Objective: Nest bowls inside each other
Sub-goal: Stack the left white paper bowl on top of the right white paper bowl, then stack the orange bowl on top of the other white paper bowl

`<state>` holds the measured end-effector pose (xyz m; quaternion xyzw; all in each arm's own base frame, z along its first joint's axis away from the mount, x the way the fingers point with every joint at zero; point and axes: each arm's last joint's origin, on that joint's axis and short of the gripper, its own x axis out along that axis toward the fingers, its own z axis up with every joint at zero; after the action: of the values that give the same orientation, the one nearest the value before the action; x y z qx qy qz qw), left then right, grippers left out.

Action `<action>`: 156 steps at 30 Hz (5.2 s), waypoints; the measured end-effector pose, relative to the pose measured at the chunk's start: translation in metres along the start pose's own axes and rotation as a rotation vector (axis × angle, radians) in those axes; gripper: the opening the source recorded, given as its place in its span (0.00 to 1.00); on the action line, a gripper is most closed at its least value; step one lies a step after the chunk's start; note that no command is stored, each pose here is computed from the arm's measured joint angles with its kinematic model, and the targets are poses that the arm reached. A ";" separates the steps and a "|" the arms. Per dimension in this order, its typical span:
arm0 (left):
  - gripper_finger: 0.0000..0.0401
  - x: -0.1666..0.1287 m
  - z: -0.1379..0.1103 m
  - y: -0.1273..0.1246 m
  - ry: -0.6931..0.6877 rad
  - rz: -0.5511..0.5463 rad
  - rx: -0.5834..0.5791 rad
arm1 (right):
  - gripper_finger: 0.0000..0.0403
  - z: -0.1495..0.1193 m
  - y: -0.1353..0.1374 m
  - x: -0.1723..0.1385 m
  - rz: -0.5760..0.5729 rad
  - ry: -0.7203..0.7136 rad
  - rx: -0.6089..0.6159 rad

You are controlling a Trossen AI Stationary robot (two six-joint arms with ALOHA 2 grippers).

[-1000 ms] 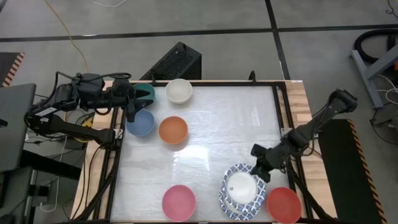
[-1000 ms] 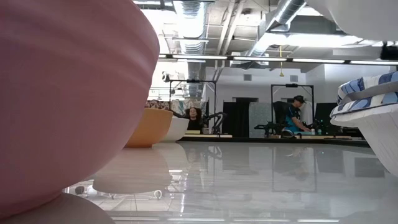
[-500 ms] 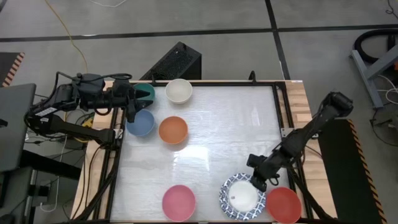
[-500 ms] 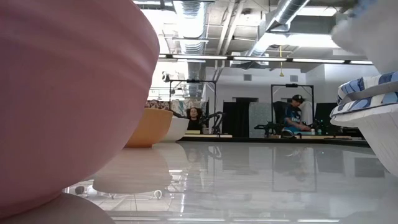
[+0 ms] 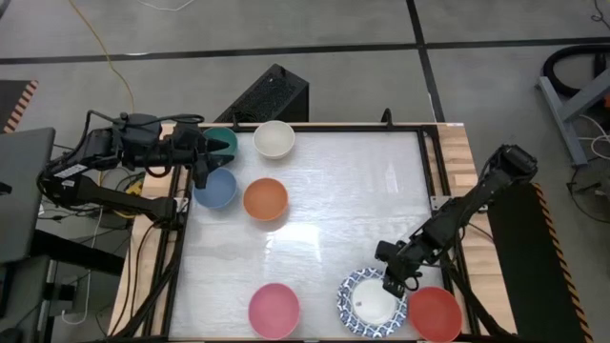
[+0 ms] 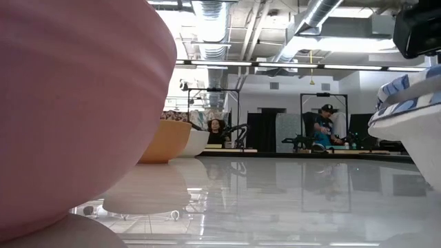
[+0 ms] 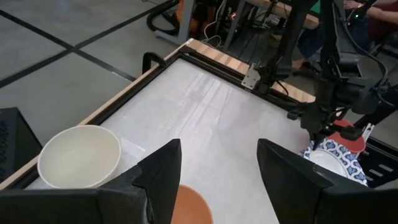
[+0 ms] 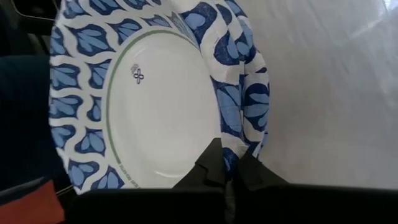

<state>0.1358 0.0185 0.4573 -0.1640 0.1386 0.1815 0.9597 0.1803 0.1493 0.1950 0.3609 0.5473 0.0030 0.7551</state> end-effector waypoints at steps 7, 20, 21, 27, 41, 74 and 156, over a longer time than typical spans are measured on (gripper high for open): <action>0.50 0.000 0.000 0.000 0.000 0.000 0.000 | 0.06 0.002 -0.002 0.000 -0.012 -0.003 0.011; 0.50 0.000 -0.001 0.001 0.015 0.006 0.004 | 0.13 0.001 -0.004 0.000 -0.035 0.004 0.022; 0.50 0.000 -0.001 0.001 0.015 0.006 0.004 | 0.14 0.001 -0.004 0.000 -0.036 0.003 0.026; 0.50 0.000 -0.001 0.001 0.015 0.006 0.004 | 0.16 0.001 -0.004 0.000 -0.035 0.003 0.028; 0.50 0.000 -0.002 0.001 0.020 0.008 0.005 | 0.30 0.004 0.006 -0.005 -0.001 -0.008 -0.041; 0.50 0.000 -0.002 0.001 0.025 0.009 0.006 | 0.42 -0.002 -0.005 -0.035 -0.046 0.011 0.010; 0.50 0.063 -0.016 -0.012 0.257 0.011 0.079 | 0.53 -0.038 -0.017 -0.055 -0.090 0.260 -0.341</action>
<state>0.1934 0.0214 0.4249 -0.1471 0.2686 0.1587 0.9386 0.1198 0.1355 0.2260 0.1995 0.6471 0.1082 0.7279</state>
